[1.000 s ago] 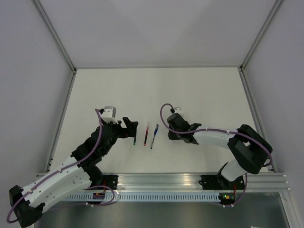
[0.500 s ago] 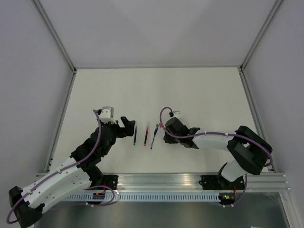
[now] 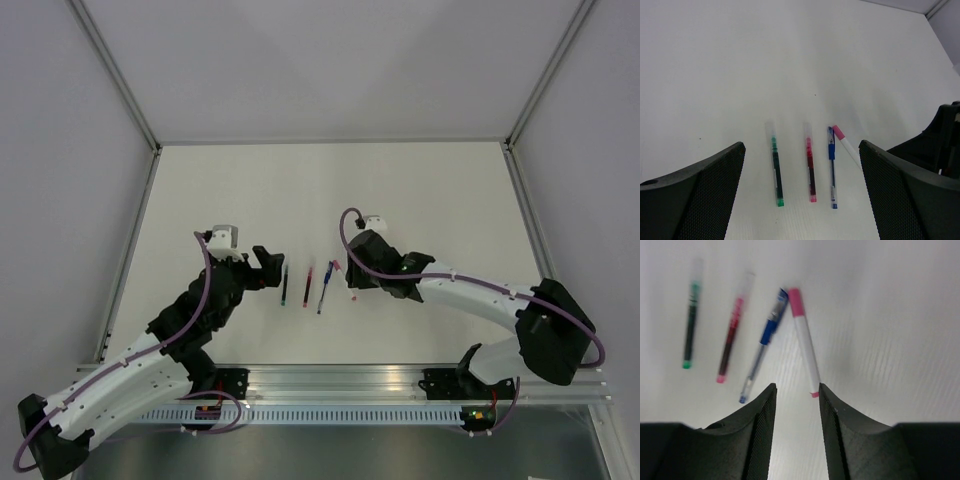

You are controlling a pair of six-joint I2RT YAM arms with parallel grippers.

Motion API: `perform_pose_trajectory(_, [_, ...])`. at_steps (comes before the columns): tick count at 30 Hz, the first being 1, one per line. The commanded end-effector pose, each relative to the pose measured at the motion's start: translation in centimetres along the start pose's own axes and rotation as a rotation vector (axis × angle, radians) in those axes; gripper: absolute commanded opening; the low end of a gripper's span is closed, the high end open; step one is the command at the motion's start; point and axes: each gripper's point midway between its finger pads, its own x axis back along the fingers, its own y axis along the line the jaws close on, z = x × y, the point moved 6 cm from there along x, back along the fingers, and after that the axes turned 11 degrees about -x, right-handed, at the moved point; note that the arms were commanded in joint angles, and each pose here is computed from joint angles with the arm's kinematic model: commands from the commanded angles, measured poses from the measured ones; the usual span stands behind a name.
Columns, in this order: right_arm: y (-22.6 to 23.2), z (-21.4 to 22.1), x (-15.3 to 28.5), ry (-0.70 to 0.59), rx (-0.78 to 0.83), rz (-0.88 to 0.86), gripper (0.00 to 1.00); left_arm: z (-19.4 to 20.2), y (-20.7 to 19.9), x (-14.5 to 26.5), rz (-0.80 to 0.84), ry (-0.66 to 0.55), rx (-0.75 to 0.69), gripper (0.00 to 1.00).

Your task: Insert the pens into the pen caps

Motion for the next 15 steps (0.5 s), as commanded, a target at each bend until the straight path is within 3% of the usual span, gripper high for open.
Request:
perform_pose_trajectory(1, [2.1,-4.2,4.0,-0.093,0.071,-0.057,0.47,-0.2,0.0,0.1,0.02,-0.023,-0.03,1.0])
perform_pose_trajectory(7, [2.3,-5.6,5.6,-0.149,0.182,-0.131,0.55,-0.3,-1.5,0.3,0.151,-0.02,-0.051,1.0])
perform_pose_trajectory(9, [1.9,-5.2,5.5,-0.18,0.178,-0.168,0.63,-0.4,-1.9,0.4,0.186,-0.024,-0.051,1.0])
perform_pose_trajectory(12, [1.6,-5.1,6.7,-0.273,0.13,-0.267,0.97,-0.8,-2.9,0.9,0.28,-0.043,-0.046,1.0])
perform_pose_trajectory(15, [1.3,-5.3,7.7,-0.325,0.069,-0.311,0.98,-1.0,-3.8,1.6,0.38,-0.066,-0.045,1.0])
